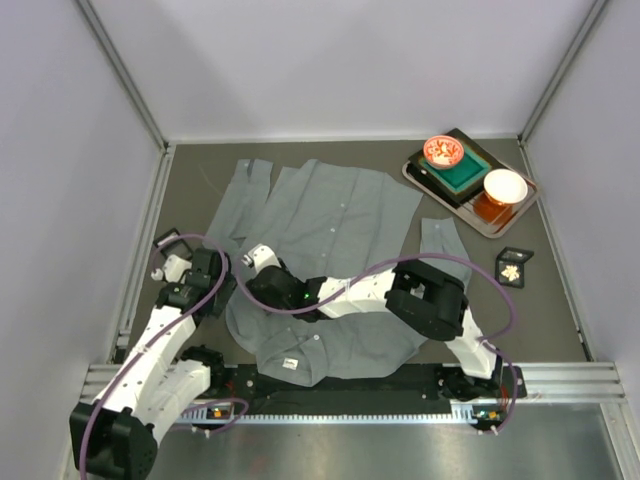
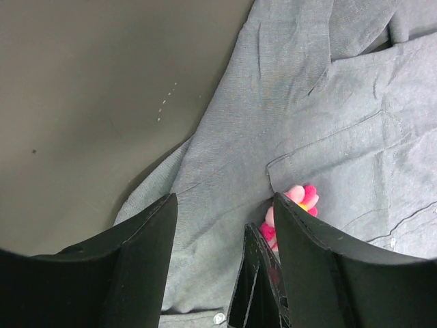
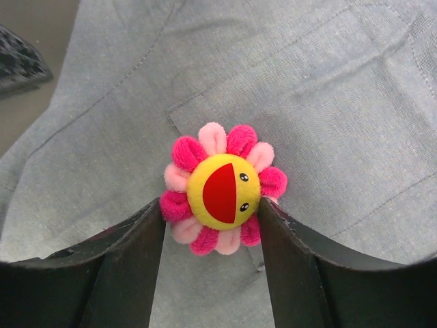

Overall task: Remove the brooch from the garment
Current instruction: Remove the brooch from the clothes.

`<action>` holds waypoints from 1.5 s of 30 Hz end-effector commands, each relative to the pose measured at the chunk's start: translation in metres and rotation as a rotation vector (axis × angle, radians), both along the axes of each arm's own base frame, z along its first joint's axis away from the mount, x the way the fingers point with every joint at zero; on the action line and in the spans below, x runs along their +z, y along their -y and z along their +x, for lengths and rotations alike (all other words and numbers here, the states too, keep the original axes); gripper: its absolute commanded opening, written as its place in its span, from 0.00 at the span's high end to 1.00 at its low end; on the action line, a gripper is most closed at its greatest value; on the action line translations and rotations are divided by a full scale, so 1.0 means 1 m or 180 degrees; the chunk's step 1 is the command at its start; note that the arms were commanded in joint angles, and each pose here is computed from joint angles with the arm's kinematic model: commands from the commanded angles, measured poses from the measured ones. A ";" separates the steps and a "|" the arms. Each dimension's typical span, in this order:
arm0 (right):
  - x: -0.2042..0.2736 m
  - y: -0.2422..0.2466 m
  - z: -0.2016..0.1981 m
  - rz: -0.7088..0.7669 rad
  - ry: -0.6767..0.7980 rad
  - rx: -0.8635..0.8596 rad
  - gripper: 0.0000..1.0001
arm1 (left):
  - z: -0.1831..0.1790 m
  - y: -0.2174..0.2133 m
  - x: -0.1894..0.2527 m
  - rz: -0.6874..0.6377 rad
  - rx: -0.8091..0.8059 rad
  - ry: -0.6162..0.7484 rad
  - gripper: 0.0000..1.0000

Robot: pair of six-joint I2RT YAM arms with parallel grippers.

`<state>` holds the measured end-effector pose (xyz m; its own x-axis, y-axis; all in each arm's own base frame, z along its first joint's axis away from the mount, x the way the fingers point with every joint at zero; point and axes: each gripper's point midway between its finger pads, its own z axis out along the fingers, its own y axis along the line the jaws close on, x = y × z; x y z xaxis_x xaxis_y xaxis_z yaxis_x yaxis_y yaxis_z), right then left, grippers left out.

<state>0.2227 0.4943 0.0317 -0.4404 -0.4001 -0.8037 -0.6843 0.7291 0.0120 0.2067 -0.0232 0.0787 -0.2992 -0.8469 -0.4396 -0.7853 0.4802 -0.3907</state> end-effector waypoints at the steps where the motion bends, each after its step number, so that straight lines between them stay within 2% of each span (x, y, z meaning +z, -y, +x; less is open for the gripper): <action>1: 0.004 -0.015 0.003 0.0196 0.0033 0.0113 0.44 | 0.006 0.005 -0.001 -0.0145 0.0054 0.0086 0.36; 11: -0.015 -0.007 0.012 0.0062 -0.0053 -0.0115 0.51 | 0.001 0.005 -0.005 -0.0159 0.0074 0.0047 0.36; 13: -0.022 -0.002 0.013 0.0061 -0.0121 -0.0163 0.57 | 0.001 0.006 -0.006 -0.0176 0.0054 0.0049 0.36; 15: -0.020 0.001 0.011 0.0202 -0.0160 -0.0165 0.67 | 0.004 0.012 -0.006 -0.0223 -0.0048 0.0070 0.36; 17: -0.019 0.002 0.007 0.0373 -0.0298 -0.0113 0.71 | 0.006 0.019 -0.007 -0.0286 -0.0196 0.0091 0.36; 20: -0.005 -0.003 0.005 0.0856 -0.0418 0.0011 0.81 | 0.012 0.032 -0.007 -0.0359 -0.0487 0.0109 0.37; 23: -0.011 0.007 0.001 0.1097 -0.0693 0.0055 0.90 | 0.015 0.038 -0.004 -0.0375 -0.0650 0.0113 0.39; 24: -0.009 0.005 -0.004 0.1254 -0.0766 0.0171 0.90 | 0.017 0.040 -0.002 -0.0398 -0.0682 0.0136 0.39; 26: -0.006 0.008 -0.003 0.1447 -0.0858 0.0136 0.91 | 0.018 0.042 -0.001 -0.0417 -0.0713 0.0165 0.47; 31: 0.000 0.012 -0.011 0.1875 -0.1071 0.0301 0.89 | 0.022 0.045 0.002 -0.0466 -0.0729 0.0205 0.50; 33: -0.007 0.017 -0.012 0.1898 -0.1171 0.0261 0.89 | 0.023 0.047 0.001 -0.0480 -0.0751 0.0206 0.56; 45: -0.016 0.032 -0.008 0.2262 -0.1573 0.0196 0.83 | 0.032 0.079 -0.014 -0.0867 -0.1123 0.0029 0.69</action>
